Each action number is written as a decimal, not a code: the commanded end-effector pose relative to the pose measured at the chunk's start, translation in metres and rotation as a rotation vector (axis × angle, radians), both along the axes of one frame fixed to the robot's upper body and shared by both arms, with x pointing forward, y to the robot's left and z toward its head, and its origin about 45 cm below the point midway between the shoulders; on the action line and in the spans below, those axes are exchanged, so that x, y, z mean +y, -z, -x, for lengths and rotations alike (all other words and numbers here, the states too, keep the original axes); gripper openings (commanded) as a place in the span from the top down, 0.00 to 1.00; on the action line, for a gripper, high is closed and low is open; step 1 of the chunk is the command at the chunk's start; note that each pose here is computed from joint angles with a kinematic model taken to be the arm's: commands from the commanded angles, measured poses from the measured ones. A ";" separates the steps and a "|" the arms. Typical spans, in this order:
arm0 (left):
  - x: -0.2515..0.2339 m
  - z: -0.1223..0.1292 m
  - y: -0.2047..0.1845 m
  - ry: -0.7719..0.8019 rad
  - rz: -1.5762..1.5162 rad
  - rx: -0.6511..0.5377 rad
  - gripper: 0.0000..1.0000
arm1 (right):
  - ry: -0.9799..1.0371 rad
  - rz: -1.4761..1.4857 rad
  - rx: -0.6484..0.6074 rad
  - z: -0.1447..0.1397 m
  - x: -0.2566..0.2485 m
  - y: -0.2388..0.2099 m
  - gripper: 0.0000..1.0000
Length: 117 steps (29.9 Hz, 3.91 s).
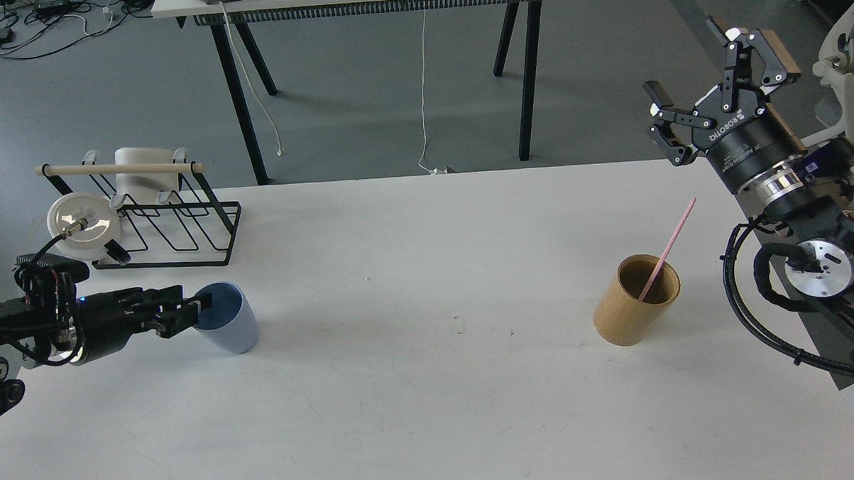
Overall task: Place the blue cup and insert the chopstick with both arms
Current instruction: 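Lift the blue cup with the left gripper and carry it toward table center, then set the blue cup upright on the table with the left gripper, then open the left gripper and withdraw it up away from the cup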
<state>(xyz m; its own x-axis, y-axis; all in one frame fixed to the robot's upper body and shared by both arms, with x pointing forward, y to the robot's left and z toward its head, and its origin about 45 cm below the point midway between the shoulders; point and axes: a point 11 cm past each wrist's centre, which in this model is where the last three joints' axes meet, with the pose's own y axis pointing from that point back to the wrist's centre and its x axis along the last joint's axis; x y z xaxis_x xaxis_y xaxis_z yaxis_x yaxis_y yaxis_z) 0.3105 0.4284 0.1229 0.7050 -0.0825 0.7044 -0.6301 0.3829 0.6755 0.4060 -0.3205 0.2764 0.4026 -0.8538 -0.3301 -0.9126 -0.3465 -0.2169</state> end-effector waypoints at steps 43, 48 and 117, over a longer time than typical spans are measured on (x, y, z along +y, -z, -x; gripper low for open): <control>-0.255 -0.113 -0.070 0.677 -0.242 -0.014 1.00 | 0.315 0.019 0.009 -0.005 -0.120 0.001 0.04; -0.259 -0.110 -0.054 0.701 -0.289 0.011 1.00 | 0.318 0.020 0.011 -0.005 -0.122 0.002 0.04; -0.326 -0.096 -0.041 0.668 -0.072 0.061 0.21 | 0.290 0.012 0.015 -0.002 -0.120 0.006 0.04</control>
<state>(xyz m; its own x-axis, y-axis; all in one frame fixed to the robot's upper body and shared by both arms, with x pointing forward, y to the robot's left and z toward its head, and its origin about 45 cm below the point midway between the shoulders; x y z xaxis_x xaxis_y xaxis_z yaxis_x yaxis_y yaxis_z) 0.4046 0.1046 0.1590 0.4767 -0.6178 0.6254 -0.2280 0.6001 0.7667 0.4078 -0.4401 0.2704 0.1343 -0.9367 -0.3234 -0.9774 -0.0714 -0.1992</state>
